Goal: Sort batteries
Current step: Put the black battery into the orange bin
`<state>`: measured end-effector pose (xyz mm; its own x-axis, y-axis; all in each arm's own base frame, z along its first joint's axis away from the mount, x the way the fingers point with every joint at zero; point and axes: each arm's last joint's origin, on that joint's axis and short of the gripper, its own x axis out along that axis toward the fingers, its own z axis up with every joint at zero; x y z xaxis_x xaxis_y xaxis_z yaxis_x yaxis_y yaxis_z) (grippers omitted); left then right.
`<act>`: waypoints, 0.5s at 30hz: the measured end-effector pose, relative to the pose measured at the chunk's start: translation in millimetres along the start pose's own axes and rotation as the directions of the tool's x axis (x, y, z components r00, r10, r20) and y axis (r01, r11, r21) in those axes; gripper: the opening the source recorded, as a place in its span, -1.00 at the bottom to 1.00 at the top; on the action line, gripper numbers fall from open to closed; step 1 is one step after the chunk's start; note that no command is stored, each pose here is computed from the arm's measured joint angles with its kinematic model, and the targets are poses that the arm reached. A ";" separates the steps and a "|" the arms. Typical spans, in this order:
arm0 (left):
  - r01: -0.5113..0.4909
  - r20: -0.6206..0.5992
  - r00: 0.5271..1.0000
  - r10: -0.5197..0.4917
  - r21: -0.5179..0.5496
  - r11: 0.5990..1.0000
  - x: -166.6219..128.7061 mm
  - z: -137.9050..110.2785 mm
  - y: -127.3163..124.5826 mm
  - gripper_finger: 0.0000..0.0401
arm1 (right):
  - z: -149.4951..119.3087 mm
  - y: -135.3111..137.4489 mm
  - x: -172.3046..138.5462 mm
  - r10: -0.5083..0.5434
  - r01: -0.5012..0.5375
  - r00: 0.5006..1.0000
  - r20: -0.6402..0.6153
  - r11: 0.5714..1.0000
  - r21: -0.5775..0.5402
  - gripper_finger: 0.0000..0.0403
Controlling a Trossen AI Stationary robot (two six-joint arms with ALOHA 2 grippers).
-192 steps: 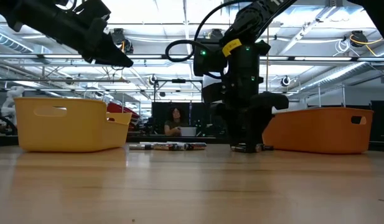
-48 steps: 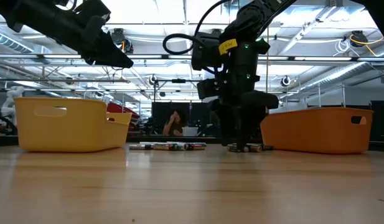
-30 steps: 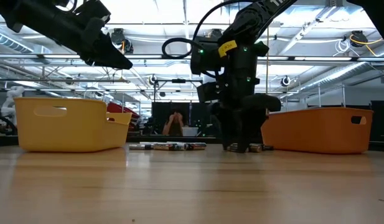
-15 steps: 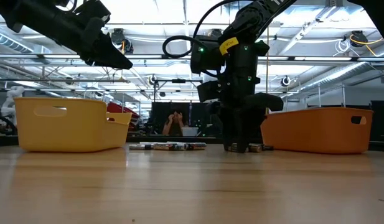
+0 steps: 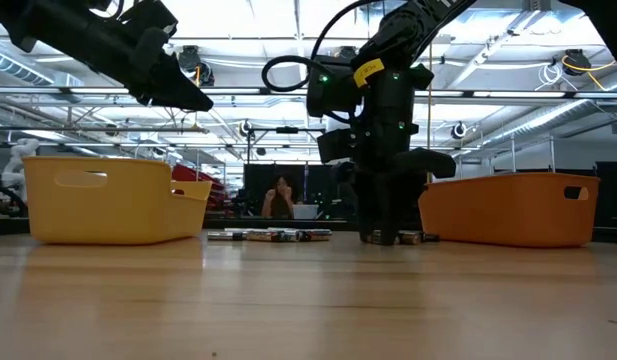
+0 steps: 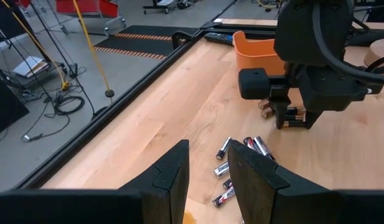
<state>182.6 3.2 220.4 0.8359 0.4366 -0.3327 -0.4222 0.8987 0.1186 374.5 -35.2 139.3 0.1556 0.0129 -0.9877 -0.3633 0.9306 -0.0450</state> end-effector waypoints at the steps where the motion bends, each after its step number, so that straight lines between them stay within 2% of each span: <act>1: -0.001 0.001 1.000 0.001 0.000 1.000 0.0 0.1 0.0 -0.40 | 0.4 -0.2 -3.6 -0.002 0.002 1.000 -0.001 1.000 0.001 -0.19; 7: -0.001 0.002 1.000 0.001 -0.003 1.000 0.0 0.2 0.1 -0.40 | 1.6 -10.6 -33.8 -0.045 0.044 0.998 0.033 0.999 0.025 -0.19; 11: -0.001 0.002 1.000 0.001 -0.003 1.000 0.0 0.2 0.1 -0.40 | -4.3 -13.1 -43.4 -0.075 0.075 0.997 -0.006 0.996 0.037 -0.19; 15: -0.001 0.001 1.000 0.001 -0.003 1.000 0.0 0.1 0.1 -0.40 | -9.7 -13.7 -68.7 -0.119 0.118 0.993 0.013 0.991 0.058 -0.19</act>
<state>182.7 3.3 220.5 0.8358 0.4376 -0.3316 -0.4241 0.8981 0.1162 359.9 -52.5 206.4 0.2097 -0.0927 -0.9734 -0.2889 0.9452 -0.1523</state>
